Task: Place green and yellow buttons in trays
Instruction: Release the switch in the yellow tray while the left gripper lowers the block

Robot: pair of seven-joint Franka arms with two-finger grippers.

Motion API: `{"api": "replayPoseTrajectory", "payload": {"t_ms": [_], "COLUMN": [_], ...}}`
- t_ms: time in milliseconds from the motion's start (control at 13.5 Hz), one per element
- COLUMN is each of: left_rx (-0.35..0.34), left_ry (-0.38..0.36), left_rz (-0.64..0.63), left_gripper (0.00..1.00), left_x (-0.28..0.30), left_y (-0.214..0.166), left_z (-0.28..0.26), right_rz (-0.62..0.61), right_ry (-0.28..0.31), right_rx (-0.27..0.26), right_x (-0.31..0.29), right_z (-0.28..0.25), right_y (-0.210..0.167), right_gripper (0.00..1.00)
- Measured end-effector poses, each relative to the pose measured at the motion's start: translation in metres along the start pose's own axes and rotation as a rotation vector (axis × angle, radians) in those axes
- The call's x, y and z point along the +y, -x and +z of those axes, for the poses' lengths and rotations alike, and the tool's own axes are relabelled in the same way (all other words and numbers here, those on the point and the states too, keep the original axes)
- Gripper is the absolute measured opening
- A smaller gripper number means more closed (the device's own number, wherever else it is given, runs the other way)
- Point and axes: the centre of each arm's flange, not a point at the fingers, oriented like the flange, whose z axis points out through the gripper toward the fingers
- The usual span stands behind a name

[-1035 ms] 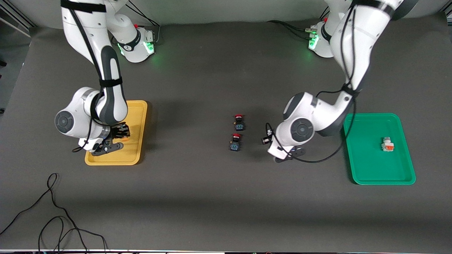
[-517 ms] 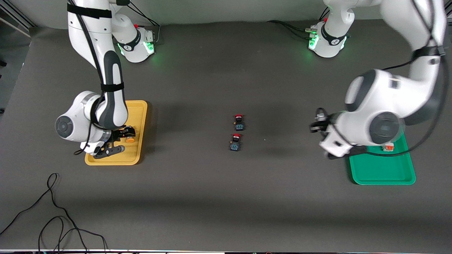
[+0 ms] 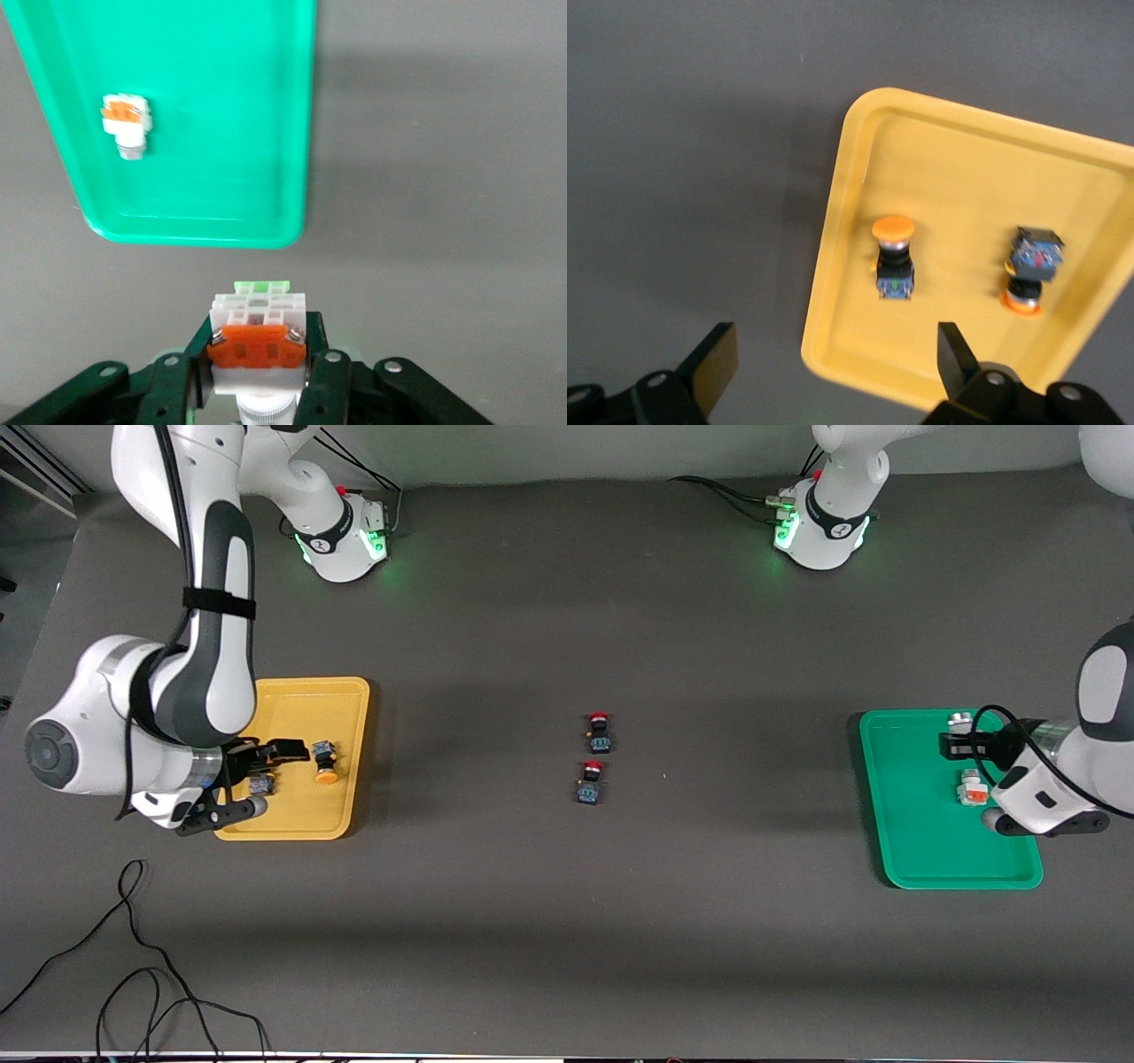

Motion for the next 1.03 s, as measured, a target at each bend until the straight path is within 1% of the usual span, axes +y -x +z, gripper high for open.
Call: {"api": "replayPoseTrajectory", "payload": {"t_ms": [148, 222, 443, 665, 813, 887, 1035], "left_rx": [0.024, 0.042, 0.115, 0.178, 0.209, 0.219, 0.227], "left_ry": [-0.007, -0.007, -0.008, -0.013, -0.019, -0.017, -0.011], "left_rz": [0.029, 0.040, 0.071, 0.090, 0.096, 0.099, 0.102], "left_gripper": [0.42, 0.42, 0.42, 0.42, 0.42, 0.42, 0.42], "left_x": [-0.013, -0.019, -0.031, -0.031, -0.033, -0.034, -0.034], "left_y": [-0.017, -0.025, -0.045, -0.055, -0.060, -0.062, -0.065], "left_z": [0.028, 0.046, 0.107, 0.153, 0.174, 0.182, 0.194], "right_rz": [0.001, -0.001, -0.014, -0.014, 0.002, 0.009, 0.025], "right_ry": [0.034, 0.054, 0.126, 0.185, 0.204, 0.205, 0.202], "right_rx": [-0.003, 0.005, 0.049, 0.075, 0.072, 0.071, 0.050], "right_x": [-0.023, -0.034, -0.061, -0.079, -0.080, -0.078, -0.067], "right_z": [-0.036, -0.054, -0.100, -0.125, -0.136, -0.139, -0.141], "right_y": [0.005, 0.009, 0.026, 0.036, 0.040, 0.043, 0.047], "right_gripper": [1.00, 1.00, 1.00, 1.00, 1.00, 1.00, 1.00]}}
